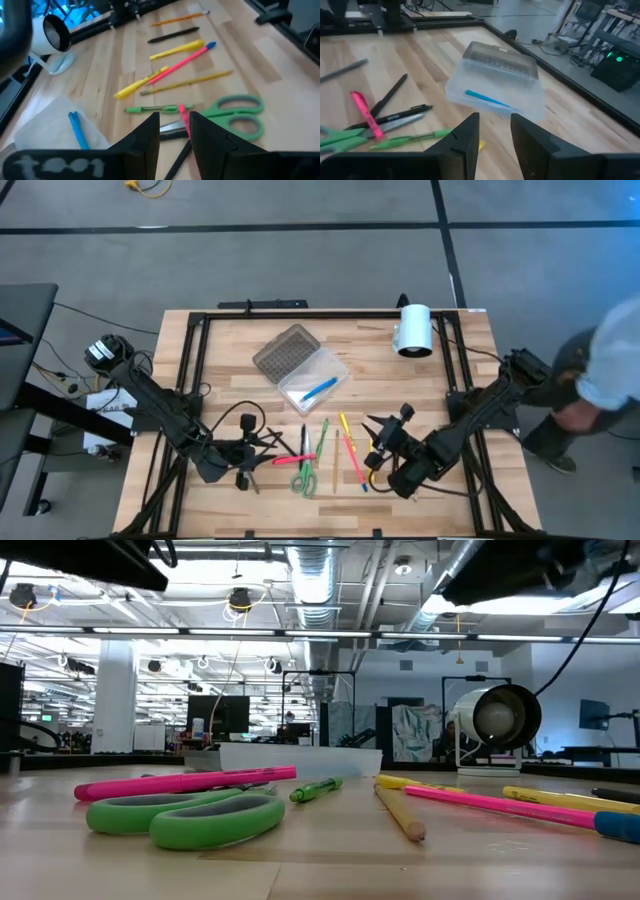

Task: Pick & place school supplies into a supply box
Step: Put the left yellow pen into the transparent supply box

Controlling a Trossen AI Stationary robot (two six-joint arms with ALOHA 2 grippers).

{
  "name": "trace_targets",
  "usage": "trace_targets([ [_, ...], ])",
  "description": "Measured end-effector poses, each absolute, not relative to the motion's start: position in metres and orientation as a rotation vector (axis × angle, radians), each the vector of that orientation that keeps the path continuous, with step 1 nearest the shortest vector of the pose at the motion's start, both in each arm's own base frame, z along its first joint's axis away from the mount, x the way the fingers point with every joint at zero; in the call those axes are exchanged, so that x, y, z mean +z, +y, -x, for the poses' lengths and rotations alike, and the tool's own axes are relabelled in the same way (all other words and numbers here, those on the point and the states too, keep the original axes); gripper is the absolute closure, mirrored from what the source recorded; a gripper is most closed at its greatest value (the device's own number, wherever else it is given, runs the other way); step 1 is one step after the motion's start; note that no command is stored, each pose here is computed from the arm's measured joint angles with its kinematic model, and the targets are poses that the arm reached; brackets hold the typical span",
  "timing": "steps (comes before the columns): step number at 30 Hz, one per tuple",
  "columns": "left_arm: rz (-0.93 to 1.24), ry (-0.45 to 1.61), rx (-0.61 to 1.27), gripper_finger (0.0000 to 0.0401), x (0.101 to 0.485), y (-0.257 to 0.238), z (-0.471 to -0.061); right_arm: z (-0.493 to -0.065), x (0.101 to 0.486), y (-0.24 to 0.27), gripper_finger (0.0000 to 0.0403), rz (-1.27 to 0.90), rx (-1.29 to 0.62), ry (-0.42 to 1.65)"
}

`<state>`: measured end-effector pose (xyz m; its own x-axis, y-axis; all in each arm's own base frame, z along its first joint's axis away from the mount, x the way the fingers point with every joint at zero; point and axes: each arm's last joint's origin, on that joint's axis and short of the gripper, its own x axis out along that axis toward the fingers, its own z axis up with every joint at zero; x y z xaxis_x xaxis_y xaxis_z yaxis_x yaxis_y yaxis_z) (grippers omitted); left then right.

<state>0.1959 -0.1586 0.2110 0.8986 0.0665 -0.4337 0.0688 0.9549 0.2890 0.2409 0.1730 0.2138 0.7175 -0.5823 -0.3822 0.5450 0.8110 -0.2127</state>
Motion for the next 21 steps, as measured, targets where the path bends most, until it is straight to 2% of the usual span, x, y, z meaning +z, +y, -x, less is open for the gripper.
trace_targets([
  [3, -0.270, 0.456, 0.026, 0.0305, 0.208, -0.163, -0.193, -0.245, 0.206, 0.179, 0.0296, 0.071, -0.595, 0.477],
  [9, -0.295, 0.517, 0.050, 0.0305, 0.177, -0.177, -0.199, -0.243, 0.190, 0.195, 0.0296, 0.070, -0.554, 0.494],
  [14, -0.268, 0.572, -0.014, 0.0305, 0.161, -0.184, -0.203, -0.240, 0.181, 0.207, 0.0296, 0.008, -0.513, 0.511],
  [21, -0.319, 0.575, -0.056, 0.0305, 0.160, -0.187, -0.202, -0.236, 0.178, 0.215, 0.0296, 0.125, -0.402, 0.595],
])
